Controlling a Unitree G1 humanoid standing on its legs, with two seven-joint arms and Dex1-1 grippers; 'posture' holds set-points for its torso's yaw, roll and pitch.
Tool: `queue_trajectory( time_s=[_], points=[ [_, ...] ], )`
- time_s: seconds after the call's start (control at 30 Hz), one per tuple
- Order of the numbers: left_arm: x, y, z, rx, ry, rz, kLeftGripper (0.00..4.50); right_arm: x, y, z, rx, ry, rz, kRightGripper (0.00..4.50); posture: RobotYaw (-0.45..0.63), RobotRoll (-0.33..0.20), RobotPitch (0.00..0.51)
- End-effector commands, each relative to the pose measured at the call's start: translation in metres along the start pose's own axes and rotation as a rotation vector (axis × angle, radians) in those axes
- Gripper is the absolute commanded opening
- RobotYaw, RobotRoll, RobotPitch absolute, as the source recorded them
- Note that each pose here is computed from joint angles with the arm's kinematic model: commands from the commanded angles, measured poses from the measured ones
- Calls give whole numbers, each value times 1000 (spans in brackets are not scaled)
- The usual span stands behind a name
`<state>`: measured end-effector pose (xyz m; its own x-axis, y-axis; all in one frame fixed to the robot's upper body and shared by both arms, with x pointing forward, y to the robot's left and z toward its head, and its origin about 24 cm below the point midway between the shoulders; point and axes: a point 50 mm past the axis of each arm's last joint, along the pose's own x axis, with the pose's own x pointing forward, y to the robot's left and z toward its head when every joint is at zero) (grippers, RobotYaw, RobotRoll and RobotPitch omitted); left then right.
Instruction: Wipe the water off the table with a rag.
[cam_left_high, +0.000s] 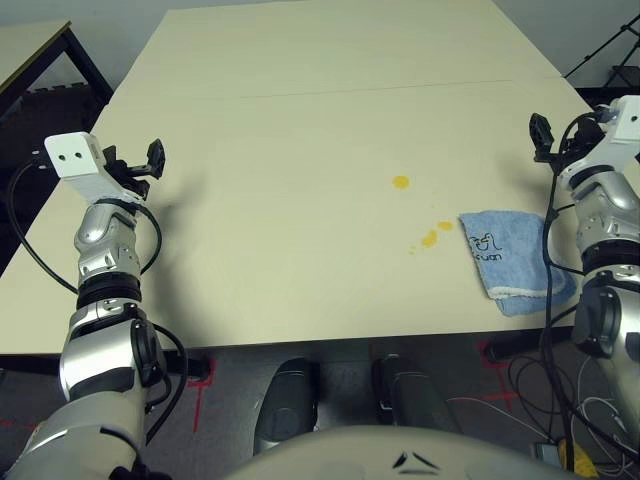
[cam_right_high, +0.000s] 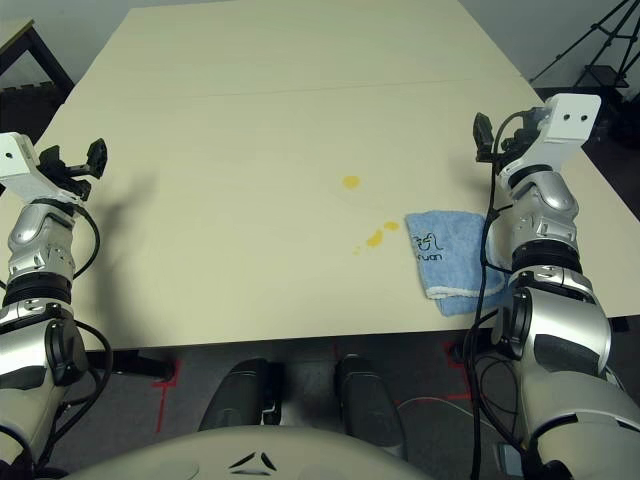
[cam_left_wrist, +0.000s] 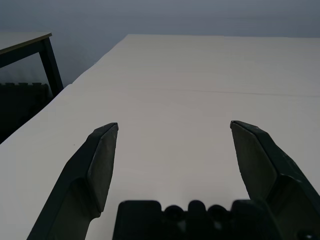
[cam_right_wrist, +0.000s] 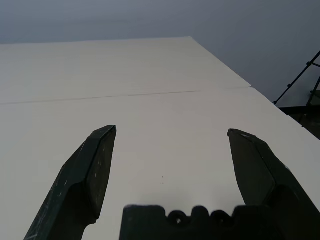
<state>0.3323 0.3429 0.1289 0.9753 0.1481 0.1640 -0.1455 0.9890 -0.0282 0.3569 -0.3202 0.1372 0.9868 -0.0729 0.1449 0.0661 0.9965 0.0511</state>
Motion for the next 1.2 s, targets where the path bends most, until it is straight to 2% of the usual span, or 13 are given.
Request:
queue_trajectory(
  time_s=[0.03,0.27,0.63,0.8,0.97,1.07,1.2],
  points=[
    [3,-5,-4,7,23,-23,4489,-6,-8,0,0,-18,-25,4462,90,0,102],
    [6,-14,-5,-1,26,-53,4489,-15,-17,-2,-9,-13,-49,4462,83,0,114],
    [10,-16,5,-3,11,-110,4489,-12,-13,1,-7,-16,-37,4462,82,0,128],
    [2,-46,13,-7,33,-525,4489,-12,-13,1,-7,-6,-31,4462,99,0,133],
    [-23,-68,33,-40,88,-895,4489,-9,-9,-1,-5,10,-22,4462,125,0,137],
    [-48,-72,39,-31,184,-1105,4489,-5,-1,-1,2,11,-2,4462,146,0,131],
    [-67,-72,38,-7,286,-1238,4489,-2,10,-6,9,26,34,4462,164,0,126]
  ],
)
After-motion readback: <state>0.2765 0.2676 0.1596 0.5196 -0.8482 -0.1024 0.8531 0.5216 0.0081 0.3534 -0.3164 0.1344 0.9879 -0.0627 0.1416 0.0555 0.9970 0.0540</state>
